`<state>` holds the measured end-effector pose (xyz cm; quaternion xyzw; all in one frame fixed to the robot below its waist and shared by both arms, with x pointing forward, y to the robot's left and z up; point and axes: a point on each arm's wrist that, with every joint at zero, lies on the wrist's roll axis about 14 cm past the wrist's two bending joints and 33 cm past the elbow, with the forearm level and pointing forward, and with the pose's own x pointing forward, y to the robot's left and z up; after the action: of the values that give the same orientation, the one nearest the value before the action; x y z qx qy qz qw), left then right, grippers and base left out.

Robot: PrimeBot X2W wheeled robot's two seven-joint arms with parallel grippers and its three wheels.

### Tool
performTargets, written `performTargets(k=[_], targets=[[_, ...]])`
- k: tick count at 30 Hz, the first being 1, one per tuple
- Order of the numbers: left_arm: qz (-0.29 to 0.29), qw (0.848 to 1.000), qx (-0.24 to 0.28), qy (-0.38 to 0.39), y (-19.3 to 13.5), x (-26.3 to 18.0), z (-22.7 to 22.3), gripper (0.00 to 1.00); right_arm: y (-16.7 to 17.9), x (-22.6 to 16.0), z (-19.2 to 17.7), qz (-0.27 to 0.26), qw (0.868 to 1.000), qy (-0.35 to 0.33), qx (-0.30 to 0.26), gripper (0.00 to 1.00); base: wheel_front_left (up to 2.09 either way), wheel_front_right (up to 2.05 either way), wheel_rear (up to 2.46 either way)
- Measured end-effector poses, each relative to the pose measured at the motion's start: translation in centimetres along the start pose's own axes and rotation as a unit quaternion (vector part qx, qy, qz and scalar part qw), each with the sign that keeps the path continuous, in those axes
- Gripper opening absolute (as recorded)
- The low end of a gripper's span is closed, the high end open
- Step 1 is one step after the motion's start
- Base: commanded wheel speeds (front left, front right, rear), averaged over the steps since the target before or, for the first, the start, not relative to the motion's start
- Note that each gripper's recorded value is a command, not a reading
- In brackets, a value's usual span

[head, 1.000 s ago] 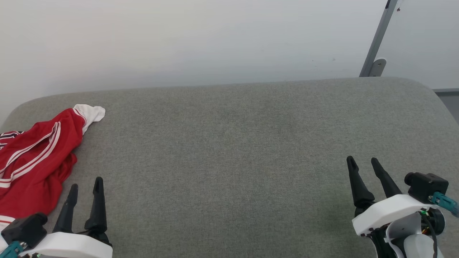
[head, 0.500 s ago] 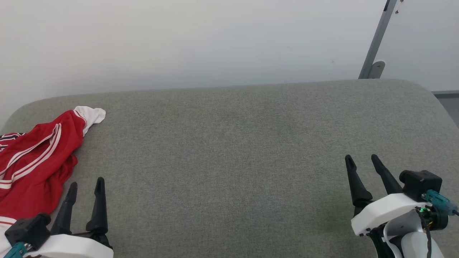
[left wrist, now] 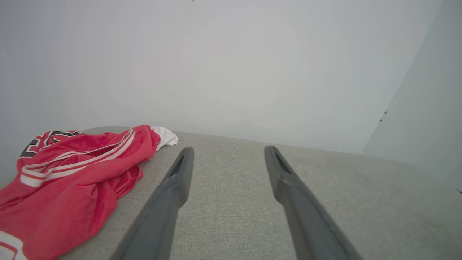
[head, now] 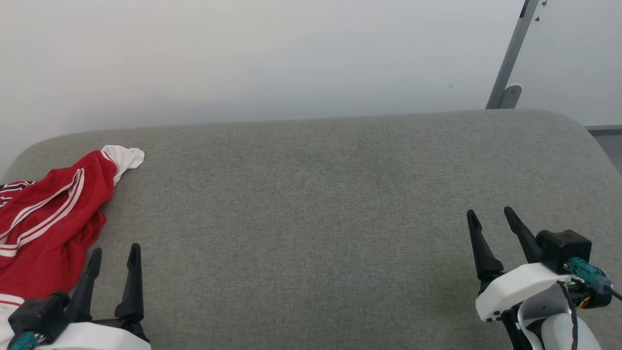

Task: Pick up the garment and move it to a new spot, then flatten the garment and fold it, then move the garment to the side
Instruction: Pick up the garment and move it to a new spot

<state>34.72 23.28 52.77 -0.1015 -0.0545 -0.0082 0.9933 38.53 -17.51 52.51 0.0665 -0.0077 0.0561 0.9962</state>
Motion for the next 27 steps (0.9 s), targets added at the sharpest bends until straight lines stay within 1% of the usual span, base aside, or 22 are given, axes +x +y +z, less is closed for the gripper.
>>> performTargets(k=[3, 10, 15, 20, 27], targets=[[-0.002, 1.000, 0.007, 0.000, 0.1, 0.0, 0.0, 1.00, 0.0, 0.0, 0.0, 0.000, 1.000, -0.001, -0.011, 1.00, 0.00, 0.00, 0.00], [-0.002, 1.000, 0.006, 0.004, 0.2, 0.0, -0.2, 1.00, 0.0, 0.0, -0.1, 0.000, 1.000, 0.000, -0.012, 1.00, 0.00, 0.00, 0.00], [0.014, 1.000, 0.002, 0.008, 1.1, -0.3, -0.3, 1.00, 1.2, 0.4, -0.2, 0.017, 1.000, 0.003, -0.013, 1.00, 0.00, 0.00, 0.00], [0.066, 0.998, -0.002, 0.000, 3.7, -1.1, 0.3, 1.00, 3.5, 1.3, -0.2, 0.053, 0.998, 0.007, -0.015, 1.00, 0.00, 0.00, 0.00], [0.147, 0.989, 0.004, -0.020, 7.8, -4.1, 1.8, 1.00, 8.7, 2.9, -0.4, 0.129, 0.991, 0.015, -0.020, 1.00, 0.00, 0.00, 0.00]])
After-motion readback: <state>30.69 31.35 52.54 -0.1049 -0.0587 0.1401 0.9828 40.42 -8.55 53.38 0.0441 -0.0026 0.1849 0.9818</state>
